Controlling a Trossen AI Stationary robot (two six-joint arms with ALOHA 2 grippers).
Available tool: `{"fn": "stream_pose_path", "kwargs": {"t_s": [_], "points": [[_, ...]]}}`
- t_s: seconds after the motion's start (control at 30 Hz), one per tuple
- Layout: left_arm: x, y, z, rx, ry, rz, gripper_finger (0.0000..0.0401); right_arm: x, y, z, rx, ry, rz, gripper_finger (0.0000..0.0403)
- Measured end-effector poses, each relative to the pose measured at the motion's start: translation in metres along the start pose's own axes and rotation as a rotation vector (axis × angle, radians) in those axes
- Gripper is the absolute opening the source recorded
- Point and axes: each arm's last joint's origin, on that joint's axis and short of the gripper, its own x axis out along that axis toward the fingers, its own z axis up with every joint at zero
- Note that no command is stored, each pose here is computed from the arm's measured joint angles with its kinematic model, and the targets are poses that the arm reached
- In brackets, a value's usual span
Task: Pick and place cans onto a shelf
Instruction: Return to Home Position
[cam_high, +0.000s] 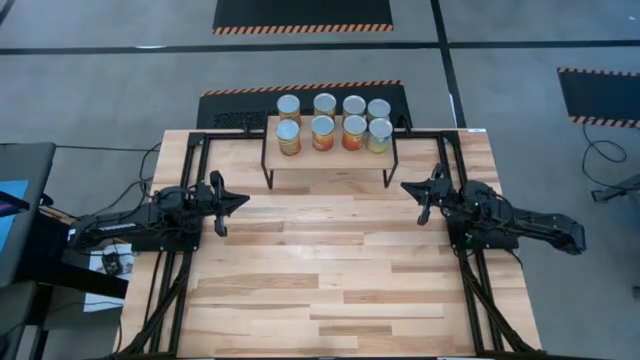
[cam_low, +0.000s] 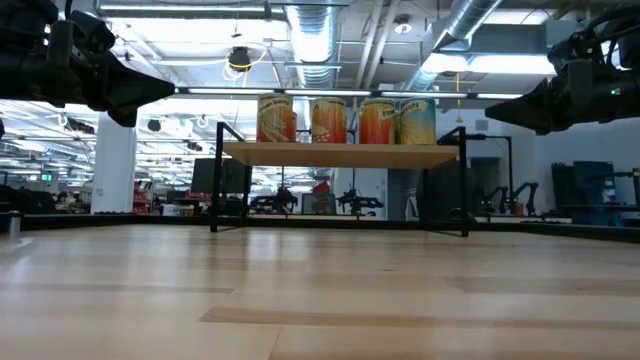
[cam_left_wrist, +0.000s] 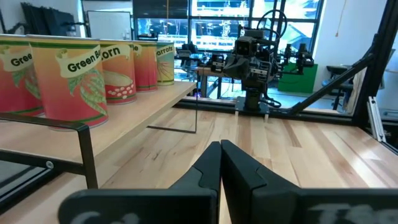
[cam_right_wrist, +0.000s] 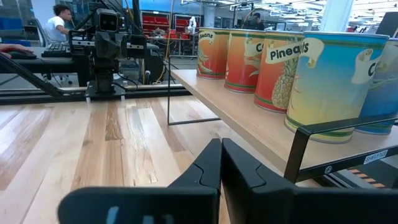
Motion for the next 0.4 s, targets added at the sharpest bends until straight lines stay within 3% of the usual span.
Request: {"fn": "stream_pose_path", "kwargs": {"t_s": [0.4], "points": [[0.0000, 0.0000, 0.0000, 0.000, 0.000, 0.000, 0.0000, 0.0000, 0.0000, 0.0000, 0.000, 0.000, 0.000, 0.0033]]}}
